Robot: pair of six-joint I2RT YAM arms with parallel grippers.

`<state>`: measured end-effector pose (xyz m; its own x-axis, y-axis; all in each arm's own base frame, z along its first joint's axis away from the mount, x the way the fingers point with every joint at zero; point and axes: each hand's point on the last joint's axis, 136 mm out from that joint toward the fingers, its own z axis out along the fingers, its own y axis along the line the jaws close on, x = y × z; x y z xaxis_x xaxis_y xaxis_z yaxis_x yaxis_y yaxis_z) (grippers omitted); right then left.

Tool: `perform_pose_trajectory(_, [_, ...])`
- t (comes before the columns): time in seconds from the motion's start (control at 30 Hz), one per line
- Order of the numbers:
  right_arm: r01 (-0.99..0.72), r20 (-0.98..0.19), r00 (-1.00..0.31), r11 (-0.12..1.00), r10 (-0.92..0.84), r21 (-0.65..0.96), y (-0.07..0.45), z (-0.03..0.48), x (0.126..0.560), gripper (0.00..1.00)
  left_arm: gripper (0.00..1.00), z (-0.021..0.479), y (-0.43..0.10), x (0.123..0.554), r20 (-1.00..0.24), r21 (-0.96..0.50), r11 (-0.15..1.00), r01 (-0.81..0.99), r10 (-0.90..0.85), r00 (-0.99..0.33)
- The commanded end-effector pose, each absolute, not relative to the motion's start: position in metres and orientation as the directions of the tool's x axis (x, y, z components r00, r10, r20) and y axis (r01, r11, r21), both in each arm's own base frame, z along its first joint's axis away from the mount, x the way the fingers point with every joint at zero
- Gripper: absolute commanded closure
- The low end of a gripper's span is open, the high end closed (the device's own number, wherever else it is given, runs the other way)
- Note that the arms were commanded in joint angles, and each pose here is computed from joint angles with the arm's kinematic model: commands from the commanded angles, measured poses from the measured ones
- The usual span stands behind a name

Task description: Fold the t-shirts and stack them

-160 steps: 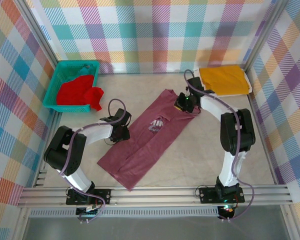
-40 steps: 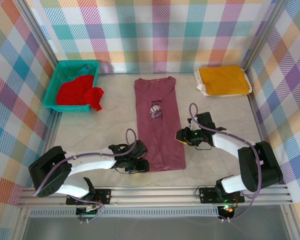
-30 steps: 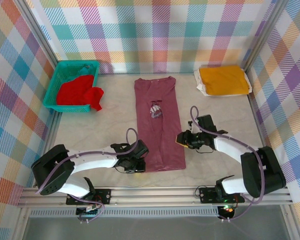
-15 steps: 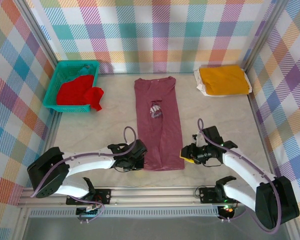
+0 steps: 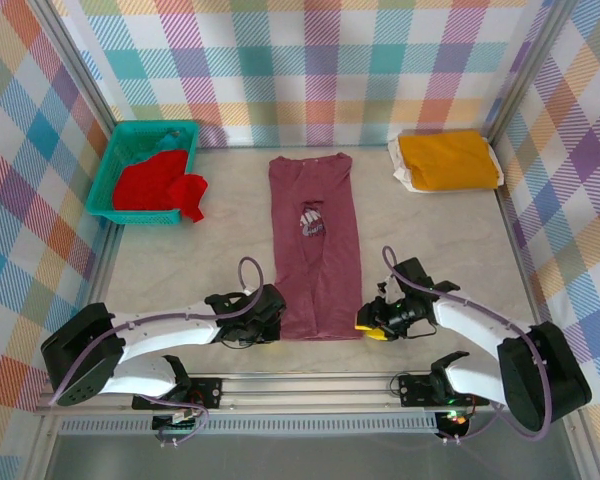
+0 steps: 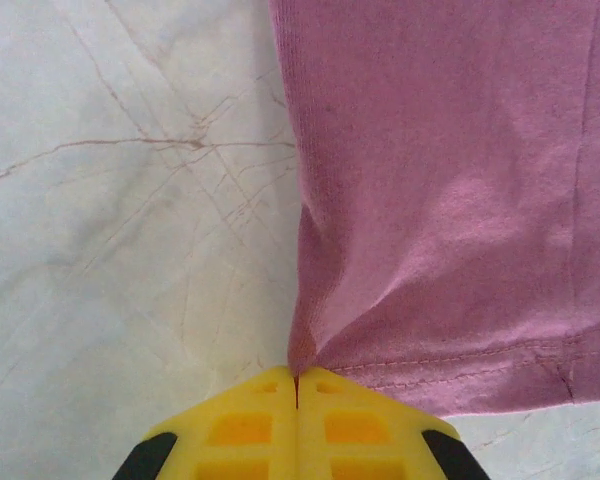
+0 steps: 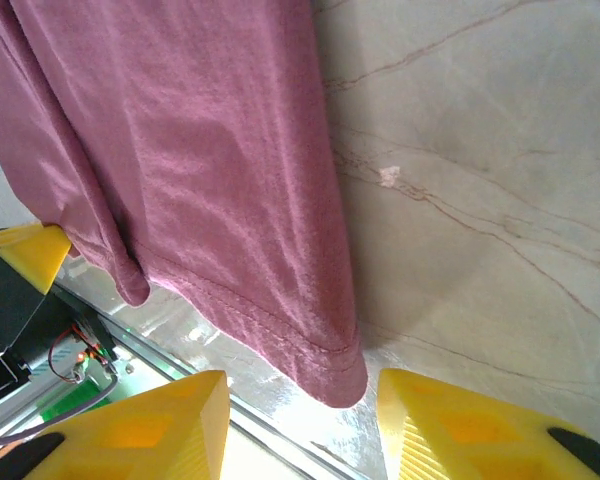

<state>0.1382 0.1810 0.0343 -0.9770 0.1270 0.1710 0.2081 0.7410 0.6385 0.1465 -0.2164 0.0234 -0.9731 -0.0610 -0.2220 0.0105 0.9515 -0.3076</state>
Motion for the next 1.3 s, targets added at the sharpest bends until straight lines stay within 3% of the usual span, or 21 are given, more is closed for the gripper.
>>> perform_pose_trajectory(0.0, [0.214, 0.181, -0.975, 0.730, 0.125, 0.649, 0.188, 0.032, 0.140, 0.56, 1.00, 0.026, -0.218, 0.151, -0.249, -0.319, 0.948, 0.011, -0.072, -0.966])
perform_pose_trajectory(0.37, [0.200, 0.199, -0.976, 0.745, 0.092, 0.636, 0.203, 0.023, 0.136, 0.62, 1.00, 0.020, -0.221, 0.149, -0.234, -0.325, 0.946, 0.017, -0.063, -0.970])
perform_pose_trajectory(0.53, [0.211, 0.196, -0.974, 0.769, 0.113, 0.603, 0.199, 0.019, 0.136, 0.78, 1.00, 0.020, -0.219, 0.148, -0.236, -0.327, 0.945, 0.011, -0.071, -0.969])
perform_pose_trajectory(0.9, [0.208, 0.206, -0.973, 0.768, 0.102, 0.605, 0.199, 0.016, 0.132, 0.99, 1.00, 0.020, -0.223, 0.135, -0.221, -0.364, 0.927, 0.091, 0.009, -0.975])
perform_pose_trajectory(1.27, [0.136, 0.176, -0.984, 0.747, 0.026, 0.650, 0.193, 0.028, 0.094, 1.00, 1.00, 0.017, -0.219, 0.103, -0.167, -0.398, 0.910, 0.120, 0.057, -0.984])
